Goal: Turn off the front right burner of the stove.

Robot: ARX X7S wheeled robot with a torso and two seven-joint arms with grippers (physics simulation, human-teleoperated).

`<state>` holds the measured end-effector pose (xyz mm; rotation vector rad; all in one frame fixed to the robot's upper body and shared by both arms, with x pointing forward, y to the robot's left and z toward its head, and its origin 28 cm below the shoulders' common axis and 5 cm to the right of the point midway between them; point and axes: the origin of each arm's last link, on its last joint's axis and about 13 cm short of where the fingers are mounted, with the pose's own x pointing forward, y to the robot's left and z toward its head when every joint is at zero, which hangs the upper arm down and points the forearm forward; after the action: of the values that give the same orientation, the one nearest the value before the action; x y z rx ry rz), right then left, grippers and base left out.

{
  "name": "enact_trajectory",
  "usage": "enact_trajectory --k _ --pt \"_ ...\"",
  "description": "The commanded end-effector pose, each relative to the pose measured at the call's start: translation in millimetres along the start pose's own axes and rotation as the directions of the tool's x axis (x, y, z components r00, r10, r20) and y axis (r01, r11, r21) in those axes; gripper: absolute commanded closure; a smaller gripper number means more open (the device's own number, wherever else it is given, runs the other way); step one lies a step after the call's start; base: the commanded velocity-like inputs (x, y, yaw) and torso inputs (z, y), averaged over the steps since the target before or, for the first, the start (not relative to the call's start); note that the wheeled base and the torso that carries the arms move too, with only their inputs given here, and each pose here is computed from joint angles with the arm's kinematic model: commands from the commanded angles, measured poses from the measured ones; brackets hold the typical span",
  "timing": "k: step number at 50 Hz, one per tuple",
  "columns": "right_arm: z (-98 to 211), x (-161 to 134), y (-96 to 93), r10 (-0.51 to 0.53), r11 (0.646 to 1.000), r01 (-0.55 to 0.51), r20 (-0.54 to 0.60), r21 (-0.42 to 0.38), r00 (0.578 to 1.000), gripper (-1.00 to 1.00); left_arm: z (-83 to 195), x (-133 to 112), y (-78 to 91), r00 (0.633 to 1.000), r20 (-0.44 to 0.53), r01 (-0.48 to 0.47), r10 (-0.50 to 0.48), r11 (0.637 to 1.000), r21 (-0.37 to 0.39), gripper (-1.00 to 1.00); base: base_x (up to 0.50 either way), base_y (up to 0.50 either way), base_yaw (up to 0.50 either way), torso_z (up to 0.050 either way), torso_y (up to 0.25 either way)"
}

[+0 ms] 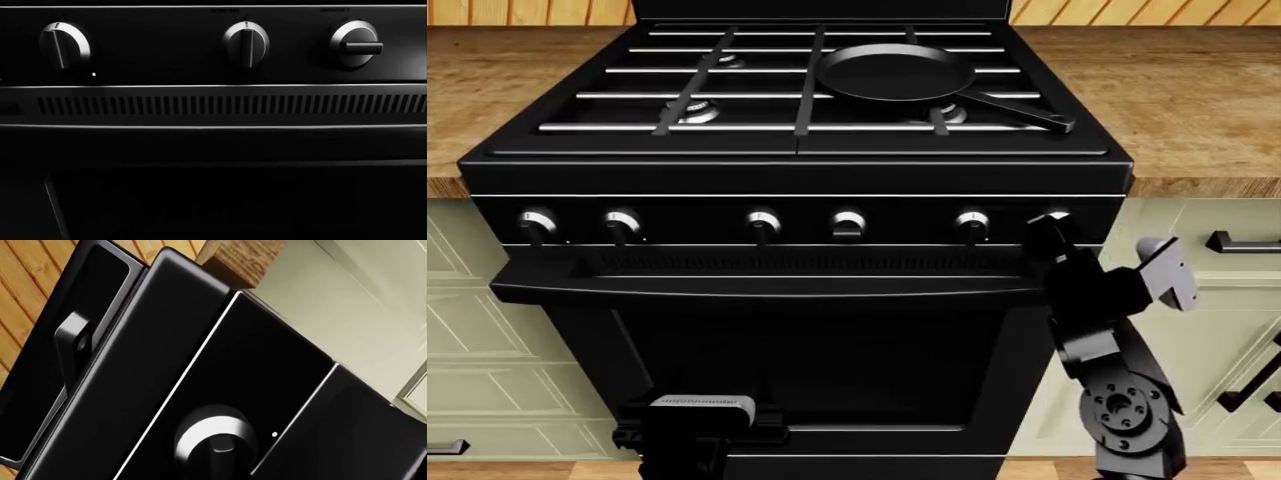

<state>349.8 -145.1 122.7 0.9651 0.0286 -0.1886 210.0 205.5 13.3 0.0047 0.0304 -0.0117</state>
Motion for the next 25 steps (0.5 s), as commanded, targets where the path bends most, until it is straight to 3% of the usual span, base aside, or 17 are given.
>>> enact_trajectory --k 1,9,17,25 --pt "-2.4 15.5 34.1 0.129 0.961 -0.122 -0.015 0.248 0.992 1.0 0.0 0.0 0.0 1.0 -0.001 0.001 -0.001 1.0 0.001 -1.0 0.04 -0.01 0.02 0.0 0.0" --pt "0.5 18.0 36.6 0.123 0.94 -0.123 0.019 0.318 0.992 1.0 0.0 0.0 0.0 1.0 -0.002 0.002 -0.002 1.0 0.001 -1.0 0.04 0.0 0.02 -0.001 0.0" --pt "2.1 22.3 40.2 0.096 0.885 -0.107 0.046 0.452 0.994 1.0 0.0 0.0 0.0 1.0 -0.002 0.002 -0.002 1.0 0.003 -1.0 0.05 -0.01 0.02 -0.001 0.0" --pt "1.8 24.1 40.6 0.08 0.87 -0.09 0.041 0.484 0.996 1.0 0.0 0.0 0.0 1.0 -0.001 0.0 0.0 1.0 0.002 -1.0 0.05 -0.01 0.02 0.0 0.0"
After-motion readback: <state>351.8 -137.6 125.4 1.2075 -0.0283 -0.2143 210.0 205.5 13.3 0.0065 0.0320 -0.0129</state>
